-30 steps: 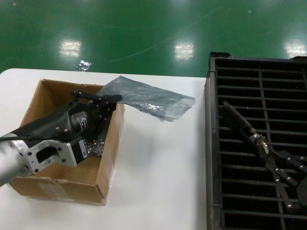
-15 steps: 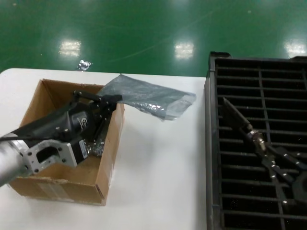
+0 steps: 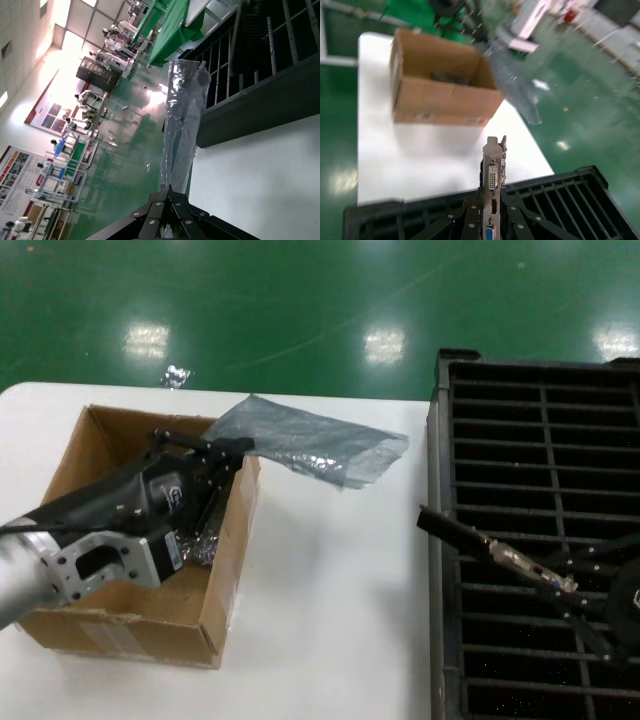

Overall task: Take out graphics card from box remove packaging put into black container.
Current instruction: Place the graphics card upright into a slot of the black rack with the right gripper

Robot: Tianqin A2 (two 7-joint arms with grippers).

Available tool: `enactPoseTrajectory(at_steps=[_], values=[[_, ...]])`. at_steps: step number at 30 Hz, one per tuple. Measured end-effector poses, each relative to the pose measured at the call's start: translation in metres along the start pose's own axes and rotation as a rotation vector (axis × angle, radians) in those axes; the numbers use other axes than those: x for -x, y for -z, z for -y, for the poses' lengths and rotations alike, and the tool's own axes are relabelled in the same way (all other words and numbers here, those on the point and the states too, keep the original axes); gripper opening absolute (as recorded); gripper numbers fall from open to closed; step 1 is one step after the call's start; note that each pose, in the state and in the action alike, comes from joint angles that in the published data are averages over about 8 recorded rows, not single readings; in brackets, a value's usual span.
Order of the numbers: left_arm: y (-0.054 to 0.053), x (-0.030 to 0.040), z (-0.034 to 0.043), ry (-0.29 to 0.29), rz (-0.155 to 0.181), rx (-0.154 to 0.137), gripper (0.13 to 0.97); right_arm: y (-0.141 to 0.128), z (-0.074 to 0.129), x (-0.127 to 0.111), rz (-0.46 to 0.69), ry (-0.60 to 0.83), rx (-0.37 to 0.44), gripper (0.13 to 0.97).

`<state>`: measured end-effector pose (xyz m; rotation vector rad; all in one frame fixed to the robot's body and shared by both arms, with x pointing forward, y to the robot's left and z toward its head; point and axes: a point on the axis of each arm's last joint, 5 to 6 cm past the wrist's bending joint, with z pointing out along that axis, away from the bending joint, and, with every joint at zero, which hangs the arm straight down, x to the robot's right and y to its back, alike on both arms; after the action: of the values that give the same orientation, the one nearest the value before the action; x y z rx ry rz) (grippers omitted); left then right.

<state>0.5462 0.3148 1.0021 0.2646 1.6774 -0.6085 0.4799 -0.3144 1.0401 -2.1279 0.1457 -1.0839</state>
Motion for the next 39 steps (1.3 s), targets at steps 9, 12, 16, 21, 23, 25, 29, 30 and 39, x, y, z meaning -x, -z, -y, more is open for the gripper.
enactPoseTrajectory(at_steps=[9, 12, 16, 21, 23, 25, 29, 30, 39], values=[[0.000, 0.0000, 0.0000, 0.000, 0.000, 0.000, 0.139, 0.012, 0.018, -0.035, 0.147, 0.189, 0.084, 0.185], [0.000, 0.0000, 0.0000, 0.000, 0.000, 0.000, 0.139, 0.019, 0.019, -0.039, 0.183, 0.235, 0.087, 0.185], [0.000, 0.0000, 0.0000, 0.000, 0.000, 0.000, 0.139, 0.030, 0.017, -0.043, 0.220, 0.282, 0.086, 0.185], [0.000, 0.0000, 0.0000, 0.000, 0.000, 0.000, 0.139, 0.041, 0.012, -0.048, 0.234, 0.308, 0.082, 0.185], [0.000, 0.0000, 0.0000, 0.000, 0.000, 0.000, 0.139, 0.043, 0.011, -0.049, 0.232, 0.309, 0.081, 0.185], [0.000, 0.0000, 0.0000, 0.000, 0.000, 0.000, 0.139, 0.044, 0.010, -0.050, 0.230, 0.308, 0.080, 0.185], [0.000, 0.0000, 0.0000, 0.000, 0.000, 0.000, 0.139, 0.044, 0.010, -0.050, 0.229, 0.308, 0.080, 0.185], [0.000, 0.0000, 0.0000, 0.000, 0.000, 0.000, 0.139, 0.044, 0.010, -0.050, 0.229, 0.308, 0.080, 0.185], [0.000, 0.0000, 0.0000, 0.000, 0.000, 0.000, 0.139, 0.042, 0.018, -0.063, 0.274, 0.338, 0.096, 0.185]])
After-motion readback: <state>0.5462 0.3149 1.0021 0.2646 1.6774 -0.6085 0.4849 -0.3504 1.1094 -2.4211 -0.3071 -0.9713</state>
